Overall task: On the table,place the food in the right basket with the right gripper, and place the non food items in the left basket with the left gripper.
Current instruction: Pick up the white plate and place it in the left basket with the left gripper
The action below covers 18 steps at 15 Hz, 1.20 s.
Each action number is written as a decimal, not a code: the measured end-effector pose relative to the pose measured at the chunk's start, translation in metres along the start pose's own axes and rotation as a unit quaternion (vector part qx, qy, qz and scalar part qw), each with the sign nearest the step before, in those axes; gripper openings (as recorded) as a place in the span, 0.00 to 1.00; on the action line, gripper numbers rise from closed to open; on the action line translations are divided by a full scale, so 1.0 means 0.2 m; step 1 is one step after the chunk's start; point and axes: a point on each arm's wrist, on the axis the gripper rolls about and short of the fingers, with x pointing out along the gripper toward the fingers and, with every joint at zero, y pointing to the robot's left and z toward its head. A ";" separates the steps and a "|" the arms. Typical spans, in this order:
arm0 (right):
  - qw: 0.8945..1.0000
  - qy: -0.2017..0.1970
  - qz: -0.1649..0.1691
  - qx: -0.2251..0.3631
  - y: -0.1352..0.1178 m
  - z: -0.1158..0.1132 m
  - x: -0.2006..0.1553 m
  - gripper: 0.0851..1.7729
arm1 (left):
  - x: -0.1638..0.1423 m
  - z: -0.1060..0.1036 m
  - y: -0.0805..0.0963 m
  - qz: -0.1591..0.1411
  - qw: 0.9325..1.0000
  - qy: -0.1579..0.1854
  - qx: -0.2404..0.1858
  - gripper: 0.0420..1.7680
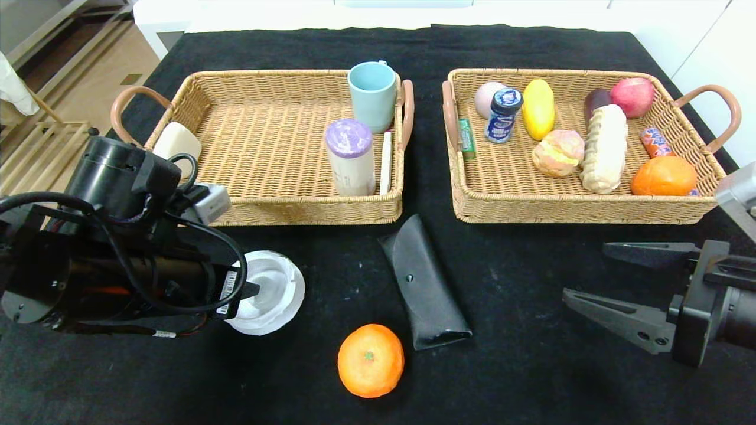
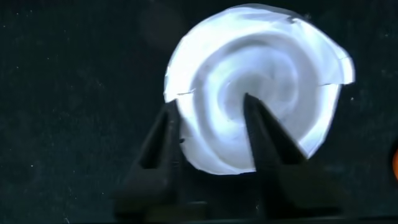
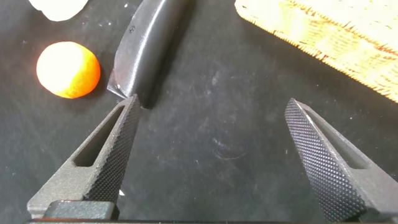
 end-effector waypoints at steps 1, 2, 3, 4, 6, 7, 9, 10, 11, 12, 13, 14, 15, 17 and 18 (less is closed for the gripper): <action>1.000 0.000 0.000 0.000 0.00 0.00 0.00 0.96 | 0.00 0.00 0.00 0.000 1.000 0.002 0.000 0.08; 1.000 0.000 0.000 0.000 0.00 0.00 0.00 0.96 | 0.01 -0.01 0.00 -0.001 1.000 0.004 0.001 0.04; 1.000 0.001 0.000 0.000 0.00 0.00 0.00 0.96 | 0.01 -0.01 0.00 0.000 1.000 0.005 0.001 0.04; 1.000 0.001 0.000 0.000 0.00 0.00 0.00 0.96 | 0.01 -0.01 0.00 0.000 1.000 0.005 0.001 0.04; 1.000 0.003 0.001 0.000 0.00 0.00 0.01 0.96 | 0.02 -0.01 0.00 0.001 1.000 0.007 0.001 0.04; 1.000 0.004 0.001 0.001 0.00 -0.01 0.01 0.96 | 0.02 -0.01 0.00 0.002 1.000 0.007 0.001 0.04; 1.000 0.006 0.002 0.001 0.00 -0.01 0.02 0.96 | 0.02 -0.01 0.00 0.002 1.000 0.008 0.000 0.04; 1.000 0.006 0.002 0.001 0.00 -0.01 0.01 0.96 | 0.02 -0.01 0.00 0.003 1.000 0.009 0.000 0.04; 1.000 0.007 0.003 0.002 0.00 -0.01 0.02 0.96 | 0.02 -0.01 0.00 0.003 1.000 0.009 0.000 0.04; 1.000 0.006 0.004 0.001 0.00 -0.01 0.02 0.96 | 0.02 -0.02 0.00 0.003 1.000 0.010 0.000 0.04; 1.000 0.008 0.005 0.002 0.00 -0.01 0.02 0.96 | 0.02 -0.02 0.00 0.003 1.000 0.010 0.000 0.04; 1.000 0.008 0.005 0.002 0.01 -0.02 0.02 0.96 | 0.02 -0.02 0.00 0.002 1.000 0.009 0.001 0.04; 1.000 0.008 0.005 0.002 0.01 -0.02 0.02 0.96 | 0.01 -0.02 0.00 0.002 1.000 0.008 0.001 0.04; 1.000 0.009 0.006 0.002 0.01 -0.02 0.02 0.96 | -0.01 -0.02 0.01 0.001 1.000 0.006 0.001 0.04; 1.000 0.009 0.006 0.002 0.01 -0.02 0.02 0.96 | -0.03 -0.03 0.01 -0.001 1.000 0.000 0.001 0.04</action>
